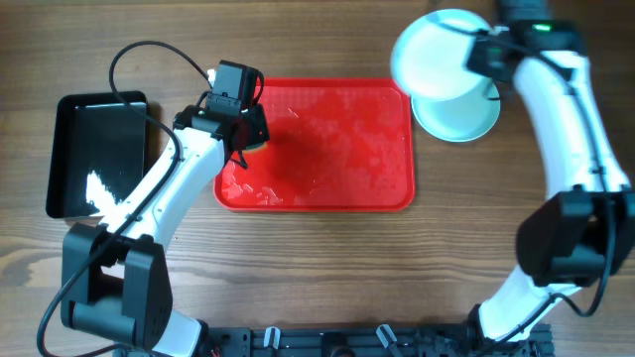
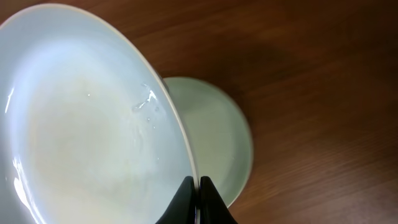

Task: Clean dirty plates on tray and stack at the side
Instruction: 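Lift the last plate with the right gripper onto the stack, then drop the sponge into the black tray with the left gripper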

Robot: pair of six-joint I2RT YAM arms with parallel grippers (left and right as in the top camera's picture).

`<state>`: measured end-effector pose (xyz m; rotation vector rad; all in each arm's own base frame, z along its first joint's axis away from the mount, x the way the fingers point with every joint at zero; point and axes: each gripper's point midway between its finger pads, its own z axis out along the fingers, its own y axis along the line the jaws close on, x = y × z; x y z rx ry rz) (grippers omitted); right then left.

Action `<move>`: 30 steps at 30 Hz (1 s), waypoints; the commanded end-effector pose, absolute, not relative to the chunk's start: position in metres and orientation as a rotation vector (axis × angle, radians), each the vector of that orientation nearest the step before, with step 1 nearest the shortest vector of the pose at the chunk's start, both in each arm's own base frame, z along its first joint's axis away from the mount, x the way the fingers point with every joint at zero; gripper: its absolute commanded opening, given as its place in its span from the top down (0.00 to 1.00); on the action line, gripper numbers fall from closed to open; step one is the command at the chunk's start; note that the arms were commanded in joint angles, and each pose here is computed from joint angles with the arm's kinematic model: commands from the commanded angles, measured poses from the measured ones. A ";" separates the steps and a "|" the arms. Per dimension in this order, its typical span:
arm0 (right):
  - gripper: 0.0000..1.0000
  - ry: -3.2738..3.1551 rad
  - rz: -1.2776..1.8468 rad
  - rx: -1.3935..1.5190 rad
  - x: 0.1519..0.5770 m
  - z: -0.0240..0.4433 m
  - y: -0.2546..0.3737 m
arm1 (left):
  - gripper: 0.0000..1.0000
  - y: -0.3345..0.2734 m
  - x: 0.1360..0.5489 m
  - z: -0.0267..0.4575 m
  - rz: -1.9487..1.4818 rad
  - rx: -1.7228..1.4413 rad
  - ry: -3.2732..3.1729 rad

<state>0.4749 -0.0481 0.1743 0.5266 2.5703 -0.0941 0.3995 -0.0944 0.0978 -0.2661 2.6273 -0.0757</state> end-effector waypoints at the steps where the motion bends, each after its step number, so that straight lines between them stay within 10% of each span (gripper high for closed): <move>1: 0.96 2.595 0.125 0.669 0.460 0.139 -0.071 | 0.96 -0.095 0.397 0.091 -0.076 -0.276 2.645; 6: 0.96 2.571 0.110 0.713 0.454 0.093 -0.087 | 0.96 -0.095 0.397 0.091 -0.076 -0.276 2.645; 14: 0.63 2.534 0.200 0.795 0.456 0.080 -0.079 | 0.96 -0.095 0.397 0.090 -0.074 -0.276 2.648; 20: 0.38 2.472 1.092 0.209 0.453 0.129 0.057 | 0.96 -0.086 0.422 0.103 -0.124 -0.324 2.543; 30: 0.30 2.671 0.951 -0.221 0.406 0.104 0.206 | 0.96 0.068 0.453 0.123 -0.103 -0.735 2.317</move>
